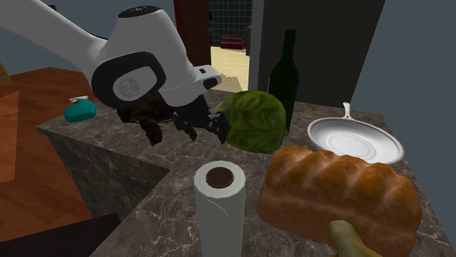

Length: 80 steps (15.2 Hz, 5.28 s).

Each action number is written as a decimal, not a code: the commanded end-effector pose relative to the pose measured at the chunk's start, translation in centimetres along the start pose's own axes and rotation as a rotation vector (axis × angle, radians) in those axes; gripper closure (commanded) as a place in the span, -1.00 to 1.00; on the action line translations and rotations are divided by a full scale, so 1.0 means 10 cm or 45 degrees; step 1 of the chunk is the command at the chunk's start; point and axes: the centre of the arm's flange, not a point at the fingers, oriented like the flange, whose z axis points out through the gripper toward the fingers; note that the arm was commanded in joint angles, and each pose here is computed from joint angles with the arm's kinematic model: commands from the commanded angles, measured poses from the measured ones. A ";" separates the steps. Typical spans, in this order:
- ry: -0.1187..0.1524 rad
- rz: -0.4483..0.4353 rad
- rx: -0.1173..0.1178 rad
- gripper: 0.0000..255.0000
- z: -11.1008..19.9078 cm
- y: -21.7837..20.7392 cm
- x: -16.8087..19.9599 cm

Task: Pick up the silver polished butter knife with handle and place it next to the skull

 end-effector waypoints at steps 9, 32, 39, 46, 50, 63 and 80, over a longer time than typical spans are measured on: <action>0.002 -0.004 0.000 -1.00 0.31 -0.01 0.00; 0.002 -0.004 0.000 1.00 -0.13 0.06 0.17; 0.002 -0.004 0.000 1.00 -0.48 0.12 0.30; 0.002 -0.004 0.000 1.00 -0.82 0.17 0.43; 0.002 -0.004 0.000 1.00 -1.01 0.20 0.50; 0.002 -0.004 0.000 1.00 -1.65 0.30 0.75; 0.002 -0.004 0.000 1.00 -2.25 1.05 -0.68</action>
